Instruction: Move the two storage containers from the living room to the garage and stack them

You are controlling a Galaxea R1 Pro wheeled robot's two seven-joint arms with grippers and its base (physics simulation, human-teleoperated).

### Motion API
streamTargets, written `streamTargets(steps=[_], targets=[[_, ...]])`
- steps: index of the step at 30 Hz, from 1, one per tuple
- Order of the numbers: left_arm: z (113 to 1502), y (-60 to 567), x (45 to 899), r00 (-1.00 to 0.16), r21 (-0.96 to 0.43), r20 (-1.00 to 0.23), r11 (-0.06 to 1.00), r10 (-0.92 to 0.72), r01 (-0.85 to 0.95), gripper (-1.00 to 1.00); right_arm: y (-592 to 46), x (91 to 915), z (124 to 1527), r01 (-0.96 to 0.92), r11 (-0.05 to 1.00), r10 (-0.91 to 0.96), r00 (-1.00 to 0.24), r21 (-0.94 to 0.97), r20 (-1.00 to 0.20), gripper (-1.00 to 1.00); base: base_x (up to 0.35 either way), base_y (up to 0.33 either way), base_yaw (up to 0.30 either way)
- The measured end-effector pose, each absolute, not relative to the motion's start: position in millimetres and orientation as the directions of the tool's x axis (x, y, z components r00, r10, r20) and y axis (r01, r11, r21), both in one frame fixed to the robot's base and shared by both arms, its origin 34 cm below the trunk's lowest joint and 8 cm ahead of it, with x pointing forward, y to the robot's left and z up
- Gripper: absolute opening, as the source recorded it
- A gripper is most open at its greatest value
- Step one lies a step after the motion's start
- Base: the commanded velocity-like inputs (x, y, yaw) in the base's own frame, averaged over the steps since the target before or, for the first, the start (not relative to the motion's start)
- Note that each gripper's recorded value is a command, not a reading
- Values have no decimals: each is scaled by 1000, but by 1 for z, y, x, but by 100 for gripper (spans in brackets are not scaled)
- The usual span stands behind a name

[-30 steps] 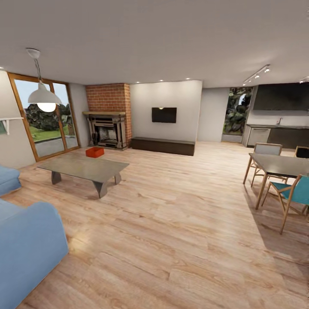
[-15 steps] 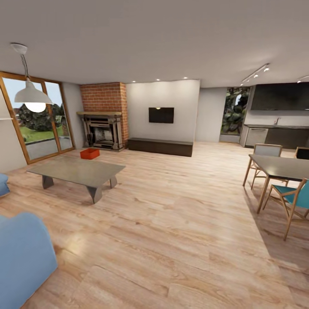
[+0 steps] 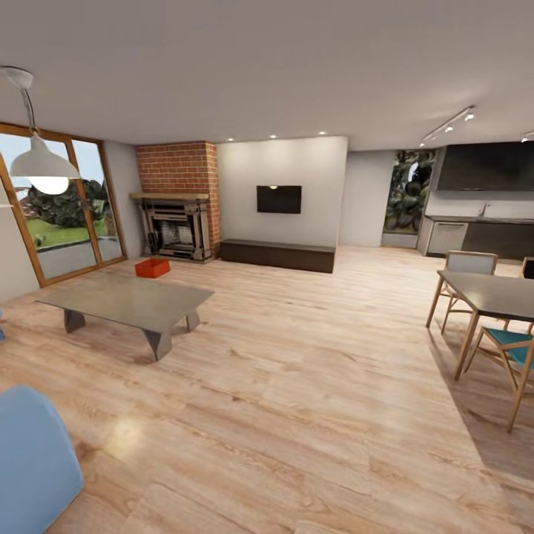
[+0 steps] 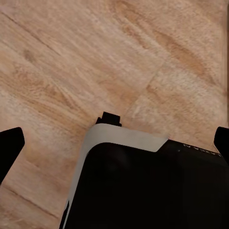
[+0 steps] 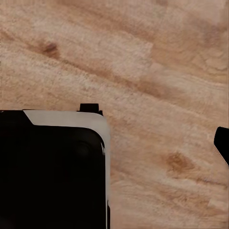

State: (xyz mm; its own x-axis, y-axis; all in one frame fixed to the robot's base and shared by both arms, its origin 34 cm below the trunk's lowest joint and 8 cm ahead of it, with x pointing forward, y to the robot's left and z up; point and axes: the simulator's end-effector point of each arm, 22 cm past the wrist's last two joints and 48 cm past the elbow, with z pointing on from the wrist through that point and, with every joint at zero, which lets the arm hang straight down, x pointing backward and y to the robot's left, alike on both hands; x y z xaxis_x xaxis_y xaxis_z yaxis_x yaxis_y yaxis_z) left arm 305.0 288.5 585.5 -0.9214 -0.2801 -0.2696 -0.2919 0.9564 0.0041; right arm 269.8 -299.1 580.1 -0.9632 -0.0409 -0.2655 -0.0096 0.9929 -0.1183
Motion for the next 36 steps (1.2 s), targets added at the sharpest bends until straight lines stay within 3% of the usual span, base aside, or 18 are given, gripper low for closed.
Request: streamTargets(steps=[36], targets=[[585,288,304,-923,4,-265,957,-280,-292,100,-299,270,580,-9,993,-41,-963,-118,-268,100,324,0,0]])
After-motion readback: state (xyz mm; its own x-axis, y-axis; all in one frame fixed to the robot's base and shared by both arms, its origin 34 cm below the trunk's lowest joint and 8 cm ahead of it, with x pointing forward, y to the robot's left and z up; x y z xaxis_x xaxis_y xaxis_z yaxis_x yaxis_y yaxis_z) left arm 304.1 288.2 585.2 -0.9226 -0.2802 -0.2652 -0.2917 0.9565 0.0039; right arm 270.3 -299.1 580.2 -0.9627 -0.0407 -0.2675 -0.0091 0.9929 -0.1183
